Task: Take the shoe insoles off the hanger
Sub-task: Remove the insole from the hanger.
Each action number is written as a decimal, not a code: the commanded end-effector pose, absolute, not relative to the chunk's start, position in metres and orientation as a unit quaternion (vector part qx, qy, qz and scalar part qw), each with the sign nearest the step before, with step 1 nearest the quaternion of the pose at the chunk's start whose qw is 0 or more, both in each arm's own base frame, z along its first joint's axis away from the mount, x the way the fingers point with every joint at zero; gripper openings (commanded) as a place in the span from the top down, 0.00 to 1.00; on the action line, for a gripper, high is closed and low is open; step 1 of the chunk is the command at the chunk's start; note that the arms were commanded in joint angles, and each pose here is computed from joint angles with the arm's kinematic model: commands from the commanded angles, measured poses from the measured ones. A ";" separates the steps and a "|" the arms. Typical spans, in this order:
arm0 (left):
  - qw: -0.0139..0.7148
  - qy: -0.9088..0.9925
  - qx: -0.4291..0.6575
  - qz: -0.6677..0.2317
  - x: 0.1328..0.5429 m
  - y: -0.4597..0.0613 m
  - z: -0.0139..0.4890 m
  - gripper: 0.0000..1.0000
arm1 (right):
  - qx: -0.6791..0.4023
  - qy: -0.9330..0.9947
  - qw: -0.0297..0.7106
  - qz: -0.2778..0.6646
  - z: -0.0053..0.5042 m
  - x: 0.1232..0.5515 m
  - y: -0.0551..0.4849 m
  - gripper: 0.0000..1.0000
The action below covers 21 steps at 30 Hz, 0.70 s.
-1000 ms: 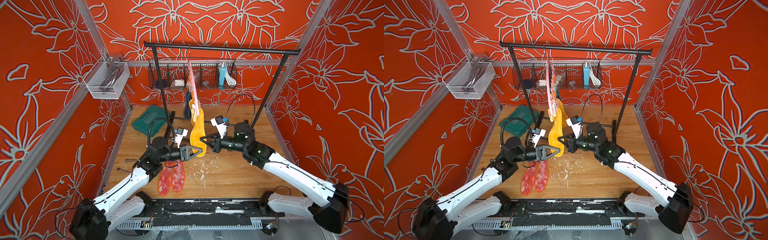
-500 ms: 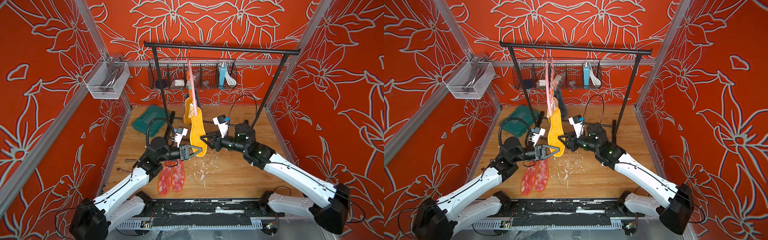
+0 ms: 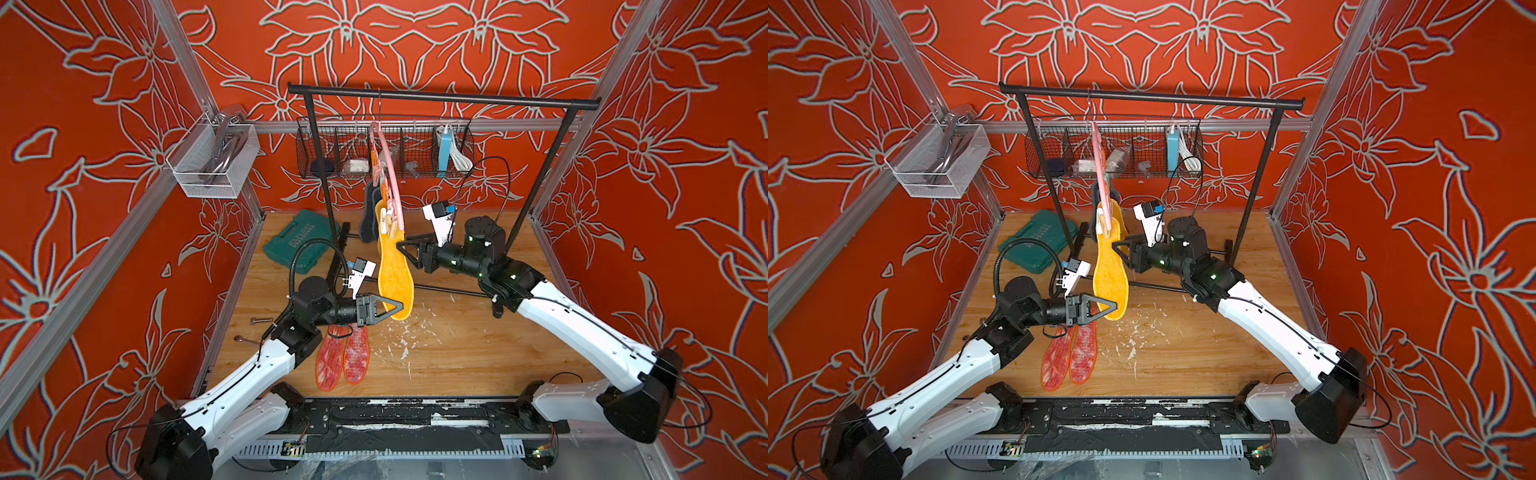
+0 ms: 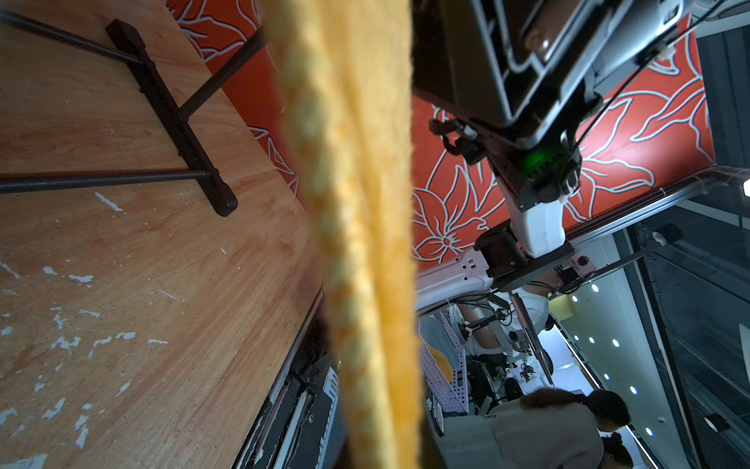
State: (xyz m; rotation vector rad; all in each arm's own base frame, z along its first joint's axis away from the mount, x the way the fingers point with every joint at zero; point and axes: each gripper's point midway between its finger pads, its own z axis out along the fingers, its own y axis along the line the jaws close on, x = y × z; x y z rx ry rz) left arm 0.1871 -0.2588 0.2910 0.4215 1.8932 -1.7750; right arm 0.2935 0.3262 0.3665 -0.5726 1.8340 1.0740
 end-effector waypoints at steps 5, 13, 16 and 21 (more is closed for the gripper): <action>0.242 0.692 0.186 -0.655 0.171 -0.256 0.296 1.00 | -0.287 0.685 0.409 0.531 0.396 0.290 0.345 0.50; 0.231 0.689 0.198 -0.658 0.167 -0.256 0.298 1.00 | -0.271 0.666 0.396 0.571 0.412 0.310 0.352 0.52; 0.228 0.692 0.202 -0.654 0.165 -0.256 0.296 1.00 | -0.269 0.657 0.387 0.588 0.417 0.315 0.359 0.52; 0.224 0.693 0.204 -0.654 0.164 -0.256 0.294 1.00 | -0.257 0.653 0.385 0.600 0.422 0.326 0.365 0.53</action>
